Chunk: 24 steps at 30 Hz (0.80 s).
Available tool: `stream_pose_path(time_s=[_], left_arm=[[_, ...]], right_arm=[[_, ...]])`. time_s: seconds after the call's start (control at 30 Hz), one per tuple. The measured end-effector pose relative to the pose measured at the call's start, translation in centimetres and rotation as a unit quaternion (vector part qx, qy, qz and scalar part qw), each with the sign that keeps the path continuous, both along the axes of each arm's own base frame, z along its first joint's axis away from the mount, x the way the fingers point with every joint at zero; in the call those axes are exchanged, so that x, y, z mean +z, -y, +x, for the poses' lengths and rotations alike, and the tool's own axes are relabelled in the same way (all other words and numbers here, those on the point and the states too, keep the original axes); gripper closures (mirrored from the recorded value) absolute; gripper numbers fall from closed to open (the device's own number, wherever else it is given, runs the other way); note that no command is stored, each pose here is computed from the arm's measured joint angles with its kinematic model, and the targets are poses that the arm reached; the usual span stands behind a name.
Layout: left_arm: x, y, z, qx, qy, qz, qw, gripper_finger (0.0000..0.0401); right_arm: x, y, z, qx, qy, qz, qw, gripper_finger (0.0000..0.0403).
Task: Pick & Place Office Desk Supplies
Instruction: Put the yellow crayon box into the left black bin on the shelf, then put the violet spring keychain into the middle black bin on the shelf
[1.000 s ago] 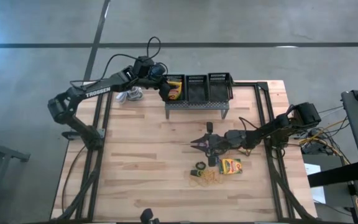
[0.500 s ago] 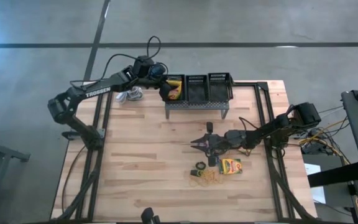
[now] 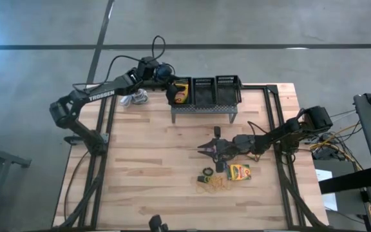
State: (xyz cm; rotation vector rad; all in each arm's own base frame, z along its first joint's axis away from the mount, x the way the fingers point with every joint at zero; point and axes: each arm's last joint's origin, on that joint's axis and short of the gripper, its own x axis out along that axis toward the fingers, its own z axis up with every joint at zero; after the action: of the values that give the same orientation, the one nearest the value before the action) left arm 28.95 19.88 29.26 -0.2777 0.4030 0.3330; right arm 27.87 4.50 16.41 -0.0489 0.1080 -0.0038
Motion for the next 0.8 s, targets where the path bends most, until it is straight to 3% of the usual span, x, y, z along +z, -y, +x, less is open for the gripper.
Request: stream_pose_path(time_s=[0.33, 0.8], left_arm=[[1.1, 1.9, 1.6, -0.046, 0.012, 0.045, 0.998, 0.0094], [1.2, 3.3, 2.1, -0.043, -0.008, 0.077, 0.996, 0.0095]], right_arm=[[0.0, 0.0, 0.0, 0.0, -0.001, 0.0, 1.0, 0.0333], [-0.1, 0.0, 0.0, 0.0, -0.004, -0.001, 1.0, 0.0329]])
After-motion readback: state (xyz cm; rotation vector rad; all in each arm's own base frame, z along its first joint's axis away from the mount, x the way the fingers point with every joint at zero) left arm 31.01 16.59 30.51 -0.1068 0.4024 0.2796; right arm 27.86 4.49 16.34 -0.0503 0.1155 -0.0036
